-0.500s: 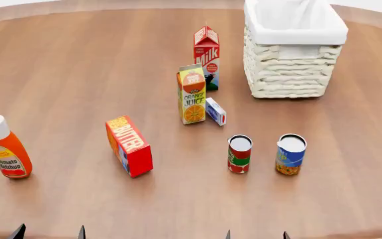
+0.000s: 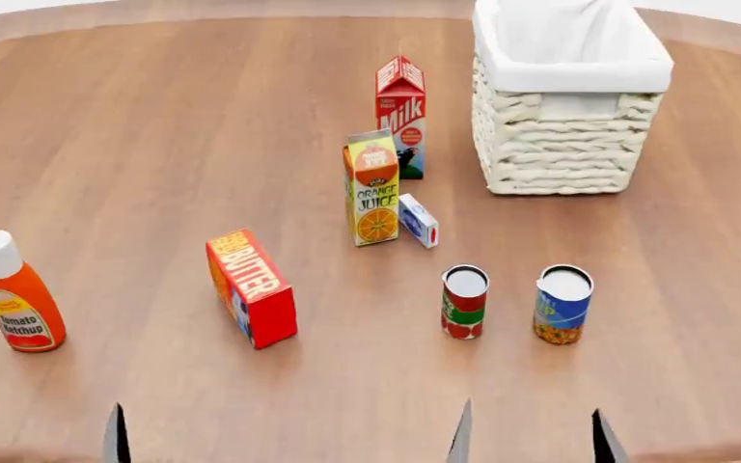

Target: Pick up the tomato sauce, and put it in the basket.

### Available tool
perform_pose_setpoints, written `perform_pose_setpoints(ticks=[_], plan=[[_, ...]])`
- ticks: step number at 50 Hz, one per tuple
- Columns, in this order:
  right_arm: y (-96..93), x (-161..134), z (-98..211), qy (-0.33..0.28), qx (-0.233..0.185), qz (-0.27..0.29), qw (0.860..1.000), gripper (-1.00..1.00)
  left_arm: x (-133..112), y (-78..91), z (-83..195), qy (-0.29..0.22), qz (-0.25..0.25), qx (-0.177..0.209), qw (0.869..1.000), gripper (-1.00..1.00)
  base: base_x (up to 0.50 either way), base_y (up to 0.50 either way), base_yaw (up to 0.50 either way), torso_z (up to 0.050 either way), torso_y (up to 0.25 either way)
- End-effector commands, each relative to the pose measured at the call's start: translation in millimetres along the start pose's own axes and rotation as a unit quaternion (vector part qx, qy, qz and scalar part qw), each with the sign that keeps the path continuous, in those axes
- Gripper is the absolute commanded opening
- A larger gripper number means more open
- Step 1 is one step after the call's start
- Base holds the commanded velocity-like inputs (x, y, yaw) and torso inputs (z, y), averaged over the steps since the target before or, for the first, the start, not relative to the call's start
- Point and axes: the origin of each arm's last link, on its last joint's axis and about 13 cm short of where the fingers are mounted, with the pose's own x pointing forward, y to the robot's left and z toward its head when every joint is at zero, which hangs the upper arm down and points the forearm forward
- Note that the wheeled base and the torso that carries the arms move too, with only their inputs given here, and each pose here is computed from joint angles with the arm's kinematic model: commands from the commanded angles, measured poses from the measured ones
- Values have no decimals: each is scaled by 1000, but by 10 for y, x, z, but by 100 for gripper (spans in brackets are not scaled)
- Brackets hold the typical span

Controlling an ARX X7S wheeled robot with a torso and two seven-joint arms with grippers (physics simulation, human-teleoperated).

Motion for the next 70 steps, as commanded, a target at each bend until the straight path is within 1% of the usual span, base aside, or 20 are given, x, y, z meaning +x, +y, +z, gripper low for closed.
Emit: perform_pose_setpoints(ticks=[1,8,14,22,45,70], plan=[[45,-181,463,-71,37,15,997,100,-195,-35,422,-69,-8,-7,998,100,0,0,0,0,0],[60,-257,610,-92,42,23,995,100,-286,-40,594,-98,-12,-10,995,100,0,0,0,0,0],[50,-225,581,-83,44,23,995,100,-267,-37,555,-94,-11,-9,995,100,98,0,0,0,0],[49,-219,566,-77,42,28,996,100,-246,-40,508,-84,-11,-9,996,100,494,0,0,0,0],[50,-232,564,-74,39,33,996,100,-260,-50,532,-86,-16,-11,996,100,500,0,0,0,0],[71,-243,540,-73,34,42,996,100,-234,-49,478,-77,-15,-7,997,100,500,0,0,0,1]])
